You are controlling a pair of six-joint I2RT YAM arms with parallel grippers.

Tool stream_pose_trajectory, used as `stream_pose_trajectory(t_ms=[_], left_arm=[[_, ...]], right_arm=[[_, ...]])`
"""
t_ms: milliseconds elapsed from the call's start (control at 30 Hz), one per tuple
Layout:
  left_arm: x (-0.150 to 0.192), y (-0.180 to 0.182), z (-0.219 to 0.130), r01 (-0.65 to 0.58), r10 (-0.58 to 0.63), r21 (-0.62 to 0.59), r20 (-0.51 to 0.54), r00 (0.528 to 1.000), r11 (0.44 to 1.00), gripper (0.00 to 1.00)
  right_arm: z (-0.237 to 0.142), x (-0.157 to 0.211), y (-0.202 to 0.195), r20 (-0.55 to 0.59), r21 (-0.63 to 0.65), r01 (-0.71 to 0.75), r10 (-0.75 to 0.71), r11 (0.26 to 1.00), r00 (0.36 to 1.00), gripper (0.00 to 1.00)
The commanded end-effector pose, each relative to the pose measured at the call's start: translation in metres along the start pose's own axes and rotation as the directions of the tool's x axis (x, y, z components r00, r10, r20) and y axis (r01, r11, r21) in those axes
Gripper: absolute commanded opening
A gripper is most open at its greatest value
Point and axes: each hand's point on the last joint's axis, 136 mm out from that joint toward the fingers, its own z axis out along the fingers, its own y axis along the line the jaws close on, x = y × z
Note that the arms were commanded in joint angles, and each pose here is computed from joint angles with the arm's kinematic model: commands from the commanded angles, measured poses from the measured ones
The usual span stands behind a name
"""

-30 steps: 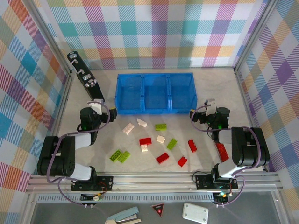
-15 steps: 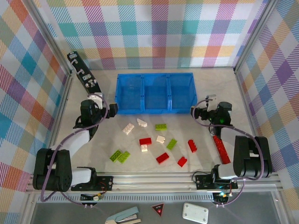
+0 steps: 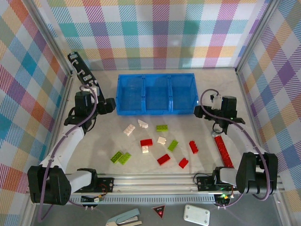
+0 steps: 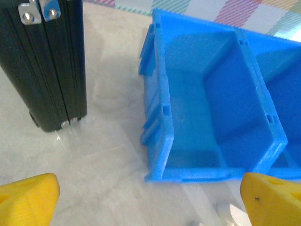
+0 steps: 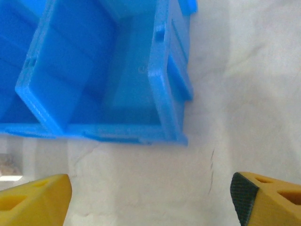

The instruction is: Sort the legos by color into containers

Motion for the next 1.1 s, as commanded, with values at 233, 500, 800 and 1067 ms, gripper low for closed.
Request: stream_pose_trajectory(t_ms=[233, 500, 800, 1067], left_arm=[[0.017, -0.022, -0.042, -0.040, 0.055, 0.073, -0.217, 0.975, 0.997, 0.96], [0.022, -0.019, -0.043, -0.174, 0.190, 0.092, -0.202, 0.961, 0.980, 0.95], [0.032, -0.003, -0.047, -0.223, 0.223, 0.023, -0.158, 0.962, 0.975, 0.97], [0.028, 0.000, -0.049, -0.238, 0.236, 0.002, -0.144, 0.961, 0.971, 0.98]], right_arm=[[-0.040, 0.073, 0.014, -0.280, 0.168, -0.210, 0.251, 0.963, 0.927, 0.79], [-0.057, 0.098, 0.027, -0.318, 0.251, -0.414, 0.479, 0.875, 0.818, 0.79], [-0.065, 0.130, 0.033, -0.202, 0.417, -0.683, 0.794, 0.599, 0.573, 0.91], [-0.078, 0.163, 0.025, -0.088, 0.655, -0.686, 0.933, 0.318, 0.348, 0.99]])
